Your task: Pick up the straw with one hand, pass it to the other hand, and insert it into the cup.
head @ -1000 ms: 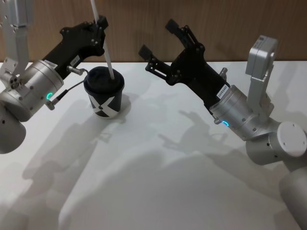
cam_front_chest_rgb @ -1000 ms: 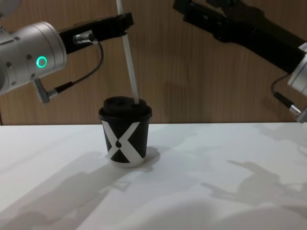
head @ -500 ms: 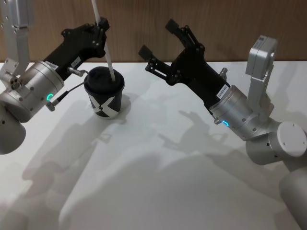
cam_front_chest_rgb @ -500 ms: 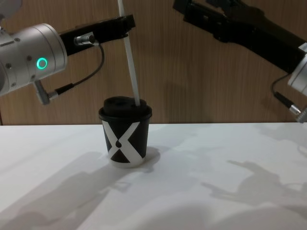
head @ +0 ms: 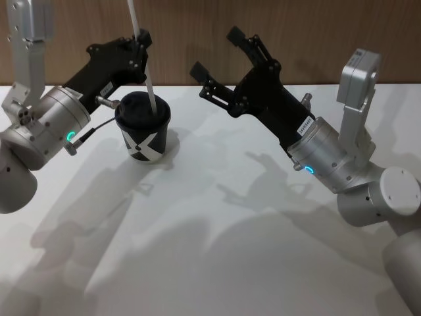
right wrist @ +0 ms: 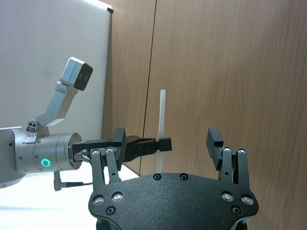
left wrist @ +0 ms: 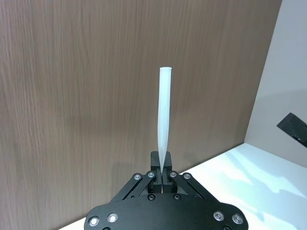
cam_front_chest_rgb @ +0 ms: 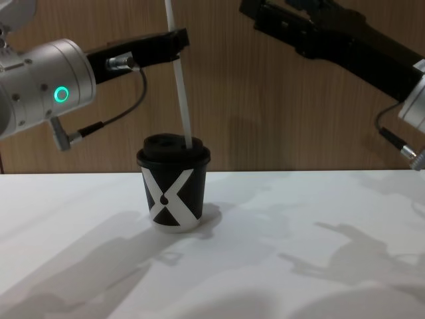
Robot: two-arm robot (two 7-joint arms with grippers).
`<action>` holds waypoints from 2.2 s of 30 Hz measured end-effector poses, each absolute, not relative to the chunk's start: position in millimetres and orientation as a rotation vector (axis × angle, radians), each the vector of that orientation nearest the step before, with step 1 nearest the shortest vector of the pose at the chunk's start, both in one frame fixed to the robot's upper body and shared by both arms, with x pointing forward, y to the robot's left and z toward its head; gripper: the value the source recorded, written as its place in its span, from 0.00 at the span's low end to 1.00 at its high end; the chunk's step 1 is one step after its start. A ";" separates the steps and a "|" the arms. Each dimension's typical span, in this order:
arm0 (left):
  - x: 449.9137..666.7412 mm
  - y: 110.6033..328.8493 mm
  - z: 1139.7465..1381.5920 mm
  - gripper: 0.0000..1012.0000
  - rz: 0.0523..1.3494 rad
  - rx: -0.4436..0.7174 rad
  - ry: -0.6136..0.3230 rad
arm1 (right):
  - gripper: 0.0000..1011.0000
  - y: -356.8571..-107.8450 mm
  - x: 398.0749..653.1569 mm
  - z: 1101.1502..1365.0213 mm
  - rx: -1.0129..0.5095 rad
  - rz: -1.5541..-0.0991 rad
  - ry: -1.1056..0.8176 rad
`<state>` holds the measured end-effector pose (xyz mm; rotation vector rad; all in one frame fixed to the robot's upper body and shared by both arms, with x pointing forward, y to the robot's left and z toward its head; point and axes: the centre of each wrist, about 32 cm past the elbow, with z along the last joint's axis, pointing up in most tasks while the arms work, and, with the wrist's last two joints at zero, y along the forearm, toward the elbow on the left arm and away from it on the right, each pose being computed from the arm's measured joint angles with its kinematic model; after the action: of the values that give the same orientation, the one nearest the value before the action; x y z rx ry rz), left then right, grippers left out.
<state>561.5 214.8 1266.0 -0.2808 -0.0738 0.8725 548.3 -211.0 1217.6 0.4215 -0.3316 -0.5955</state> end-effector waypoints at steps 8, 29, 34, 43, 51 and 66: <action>564.6 213.7 1261.1 0.01 0.874 -0.265 -0.064 | 0.99 -211.0 548.3 1217.6 0.422 -0.596 -0.332; 569.2 210.7 1242.5 0.41 0.867 -0.241 -0.018 | 0.99 -211.0 548.3 1217.6 0.421 -0.596 -0.332; 561.9 213.7 1238.8 0.56 0.866 -0.246 -0.012 | 0.99 -211.0 548.2 1217.6 0.421 -0.595 -0.332; 544.7 222.4 1232.3 0.86 0.868 -0.261 0.003 | 0.99 -209.0 541.1 1217.0 0.415 -0.600 -0.319; 523.0 233.0 1226.1 0.99 0.867 -0.281 0.015 | 0.99 -207.1 528.0 1215.3 0.399 -0.615 -0.304; 491.8 247.6 1217.6 0.99 0.827 -0.331 0.011 | 0.99 -207.0 508.5 1213.7 0.363 -0.642 -0.295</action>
<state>491.8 247.6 1217.6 -0.3307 0.0114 0.8274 508.5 -207.0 1213.7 0.3633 -0.2952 -0.6425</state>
